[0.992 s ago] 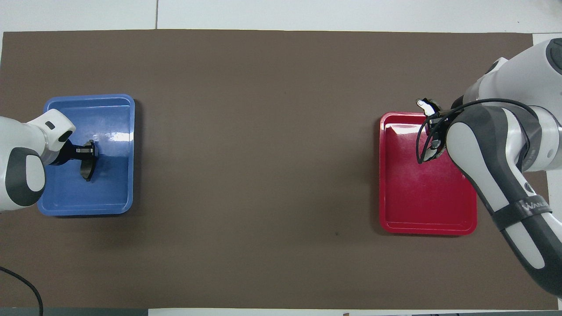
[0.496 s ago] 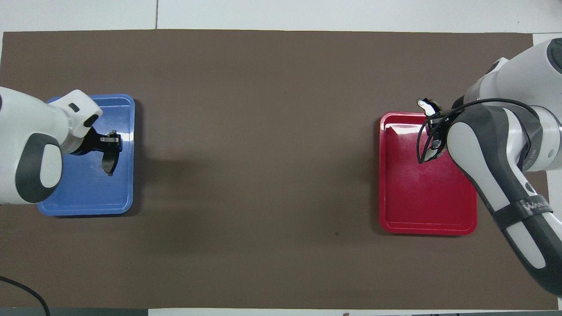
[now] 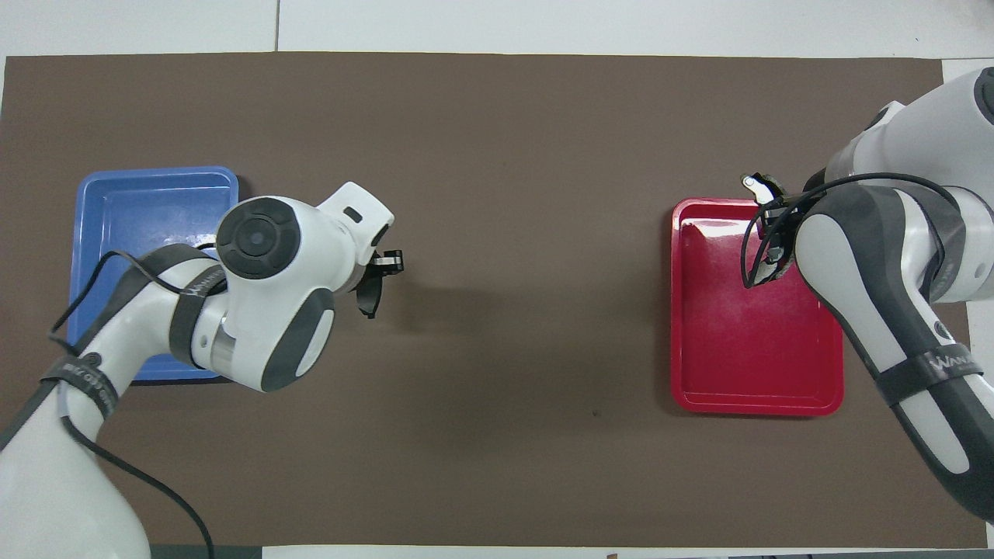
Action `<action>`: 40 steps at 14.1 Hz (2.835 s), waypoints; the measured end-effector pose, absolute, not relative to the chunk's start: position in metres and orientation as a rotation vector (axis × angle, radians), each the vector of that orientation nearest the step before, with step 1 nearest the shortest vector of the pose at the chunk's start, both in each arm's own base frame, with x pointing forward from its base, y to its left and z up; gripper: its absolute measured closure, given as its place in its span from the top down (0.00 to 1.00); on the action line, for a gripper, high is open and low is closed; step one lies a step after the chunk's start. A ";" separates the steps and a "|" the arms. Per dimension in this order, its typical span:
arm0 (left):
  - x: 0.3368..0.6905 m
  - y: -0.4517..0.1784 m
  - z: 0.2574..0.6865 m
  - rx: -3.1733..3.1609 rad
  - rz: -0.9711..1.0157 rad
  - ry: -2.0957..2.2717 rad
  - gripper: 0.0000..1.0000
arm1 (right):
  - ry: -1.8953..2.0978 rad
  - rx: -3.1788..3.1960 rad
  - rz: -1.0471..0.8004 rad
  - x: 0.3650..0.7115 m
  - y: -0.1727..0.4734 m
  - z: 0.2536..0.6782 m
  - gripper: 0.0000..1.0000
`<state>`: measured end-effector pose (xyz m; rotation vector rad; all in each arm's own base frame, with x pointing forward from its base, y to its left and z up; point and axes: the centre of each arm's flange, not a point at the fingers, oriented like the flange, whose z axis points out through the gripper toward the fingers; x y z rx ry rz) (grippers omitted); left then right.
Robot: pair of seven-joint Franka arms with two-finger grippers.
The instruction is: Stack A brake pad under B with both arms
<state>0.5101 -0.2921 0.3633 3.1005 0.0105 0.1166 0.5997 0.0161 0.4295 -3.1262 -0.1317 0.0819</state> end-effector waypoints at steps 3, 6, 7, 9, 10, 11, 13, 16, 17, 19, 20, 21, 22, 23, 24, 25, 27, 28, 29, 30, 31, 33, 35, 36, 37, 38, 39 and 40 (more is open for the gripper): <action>0.501 -0.357 0.347 3.085 0.116 0.002 0.39 | -0.122 -3.127 0.082 0.600 0.012 0.430 0.42; 0.499 -0.381 0.330 3.085 0.103 -0.025 0.39 | -0.121 -3.127 0.082 0.600 0.012 0.430 0.42; 0.499 -0.383 0.324 3.084 0.103 -0.029 0.39 | -0.120 -3.127 0.082 0.600 0.012 0.430 0.42; 0.498 -0.387 0.313 3.084 0.100 -0.038 0.39 | -0.115 -3.127 0.081 0.600 0.010 0.430 0.42; 0.497 -0.387 0.308 3.088 0.091 -0.039 0.39 | -0.110 -3.127 0.080 0.600 0.008 0.430 0.42; 0.497 -0.387 0.304 3.092 0.083 -0.039 0.39 | -0.104 -3.127 0.079 0.600 0.006 0.430 0.42; 0.498 -0.385 0.303 3.095 0.082 -0.033 0.56 | -0.098 -3.127 0.078 0.600 0.003 0.430 0.42; 0.510 -0.370 0.305 3.099 0.094 0.005 0.90 | -0.099 -3.127 0.079 0.600 0.004 0.429 0.42; 0.517 -0.361 0.308 3.098 0.102 0.029 0.99 | -0.103 -3.127 0.079 0.600 0.005 0.429 0.42; 0.532 -0.338 0.322 3.094 0.119 0.071 1.00 | -0.144 -3.114 0.076 0.600 0.022 0.430 0.42; 0.540 -0.321 0.334 3.101 0.114 0.068 1.00 | -0.180 -3.088 0.071 0.600 0.044 0.432 0.42; 0.546 -0.301 0.348 3.113 0.099 0.054 1.00 | -0.199 -3.060 0.062 0.599 0.072 0.435 0.42; 0.551 -0.279 0.364 3.127 0.076 0.045 1.00 | -0.192 -3.047 0.052 0.597 0.105 0.440 0.42; 0.555 -0.256 0.379 3.137 0.056 0.040 1.00 | -0.178 -3.043 0.032 0.594 0.142 0.445 0.42; 0.560 -0.231 0.394 3.143 0.046 0.031 1.00 | -0.168 -3.039 -0.002 0.587 0.183 0.450 0.42; 0.564 -0.205 0.408 3.146 0.043 0.017 1.00 | -0.162 -3.033 -0.027 0.579 0.224 0.452 0.42; 0.570 -0.154 0.432 3.152 0.034 -0.003 1.00 | -0.173 -3.020 -0.059 0.560 0.295 0.441 0.42; 0.572 -0.127 0.444 3.153 0.038 -0.004 1.00 | -0.177 -3.015 -0.073 0.552 0.326 0.426 0.42; 0.573 -0.101 0.456 3.153 0.047 -0.005 1.00 | -0.182 -3.012 -0.080 0.545 0.355 0.407 0.42; 0.571 -0.076 0.469 3.154 0.055 -0.005 1.00 | -0.193 -3.012 -0.077 0.539 0.379 0.387 0.42; 0.568 -0.053 0.482 3.156 0.060 -0.004 1.00 | -0.205 -3.018 -0.066 0.537 0.398 0.368 0.42; 0.559 -0.019 0.510 3.159 0.055 -0.007 1.00 | -0.210 -3.021 -0.069 0.543 0.413 0.339 0.42; 0.552 0.000 0.543 3.161 0.030 -0.023 1.00 | -0.216 -3.013 -0.099 0.547 0.420 0.321 0.42; 0.550 0.004 0.560 3.162 0.022 -0.029 1.00 | -0.224 -3.014 -0.096 0.545 0.424 0.317 0.42; 0.549 0.005 0.575 3.162 0.015 -0.030 1.00 | -0.232 -3.014 -0.094 0.542 0.427 0.316 0.42; 0.548 0.004 0.587 3.162 0.006 -0.031 1.00 | -0.238 -3.013 -0.094 0.541 0.429 0.316 0.42; 0.547 0.004 0.595 3.162 -0.005 -0.031 1.00 | -0.241 -3.013 -0.094 0.540 0.430 0.316 0.42; 0.546 0.004 0.597 3.162 -0.014 -0.031 1.00 | -0.242 -3.013 -0.094 0.539 0.430 0.315 0.42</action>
